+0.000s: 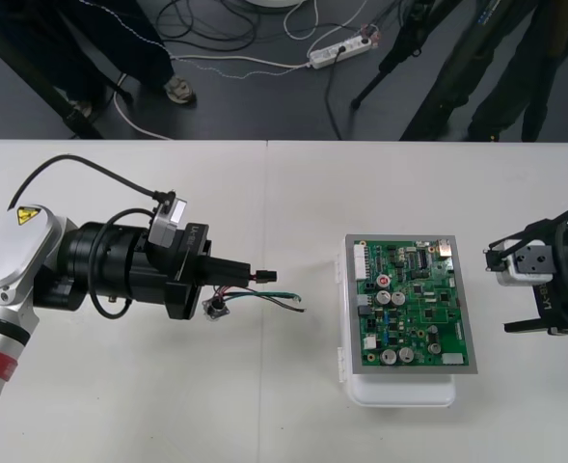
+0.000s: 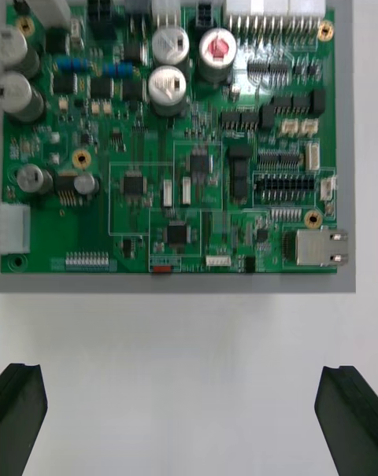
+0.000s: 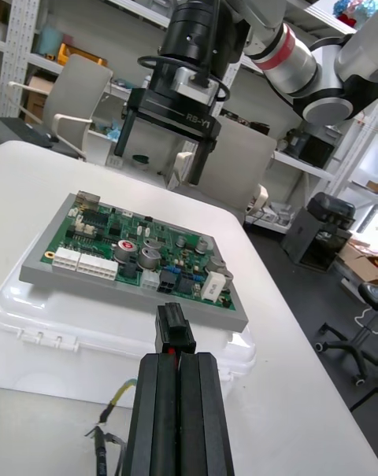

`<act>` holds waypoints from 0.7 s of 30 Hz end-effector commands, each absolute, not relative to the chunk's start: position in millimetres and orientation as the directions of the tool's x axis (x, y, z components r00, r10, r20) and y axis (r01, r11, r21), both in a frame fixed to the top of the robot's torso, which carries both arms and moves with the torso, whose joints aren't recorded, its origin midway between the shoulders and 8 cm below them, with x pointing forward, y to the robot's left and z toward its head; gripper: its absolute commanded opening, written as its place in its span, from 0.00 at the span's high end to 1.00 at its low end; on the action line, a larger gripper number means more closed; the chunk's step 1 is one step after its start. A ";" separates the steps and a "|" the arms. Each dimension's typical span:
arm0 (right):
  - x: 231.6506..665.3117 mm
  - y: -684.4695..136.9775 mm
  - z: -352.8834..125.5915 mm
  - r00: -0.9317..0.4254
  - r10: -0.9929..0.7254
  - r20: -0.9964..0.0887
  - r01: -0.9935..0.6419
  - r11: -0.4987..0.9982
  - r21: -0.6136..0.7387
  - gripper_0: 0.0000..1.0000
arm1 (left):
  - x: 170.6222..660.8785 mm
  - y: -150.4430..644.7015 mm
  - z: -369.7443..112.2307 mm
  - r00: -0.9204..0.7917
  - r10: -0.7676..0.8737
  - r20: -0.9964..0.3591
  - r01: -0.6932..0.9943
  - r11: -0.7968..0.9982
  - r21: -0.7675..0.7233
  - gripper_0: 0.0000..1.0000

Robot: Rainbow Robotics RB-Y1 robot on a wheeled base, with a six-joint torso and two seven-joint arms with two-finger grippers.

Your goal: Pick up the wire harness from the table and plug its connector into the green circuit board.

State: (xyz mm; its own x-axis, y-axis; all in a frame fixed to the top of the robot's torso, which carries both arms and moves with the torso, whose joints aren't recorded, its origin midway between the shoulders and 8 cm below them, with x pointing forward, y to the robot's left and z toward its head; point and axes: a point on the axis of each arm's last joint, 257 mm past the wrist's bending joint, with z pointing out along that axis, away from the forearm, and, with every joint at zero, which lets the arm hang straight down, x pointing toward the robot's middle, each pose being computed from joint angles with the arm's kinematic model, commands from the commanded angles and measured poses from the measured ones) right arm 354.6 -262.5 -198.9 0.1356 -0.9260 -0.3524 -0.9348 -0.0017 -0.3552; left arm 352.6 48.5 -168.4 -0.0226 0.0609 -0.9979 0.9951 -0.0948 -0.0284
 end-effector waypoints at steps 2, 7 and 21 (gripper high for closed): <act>347.5 -290.3 -214.7 0.098 -0.963 -0.250 -0.939 -0.006 -0.343 0.00 | 335.5 54.5 -186.3 0.074 0.092 -0.993 0.985 -0.163 0.059 1.00; 347.9 -294.8 -221.8 0.086 -0.971 -0.222 -0.941 -0.006 -0.339 0.00 | 337.7 50.5 -193.7 0.074 0.090 -0.993 0.984 -0.170 0.058 1.00; 343.9 -290.4 -253.6 0.060 -0.992 -0.108 -0.948 -0.023 -0.317 0.00 | 350.5 34.5 -219.0 0.126 0.061 -0.990 0.978 -0.174 0.114 1.00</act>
State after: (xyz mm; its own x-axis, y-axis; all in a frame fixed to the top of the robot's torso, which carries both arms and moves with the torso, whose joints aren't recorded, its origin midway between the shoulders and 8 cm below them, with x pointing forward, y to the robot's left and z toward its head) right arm 347.9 -291.0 -253.0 0.1063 -0.9848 -0.1374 -0.9423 -0.0556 -0.3302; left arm 357.0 51.0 -228.9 0.0246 0.0928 -0.9954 0.9957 -0.0912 0.0161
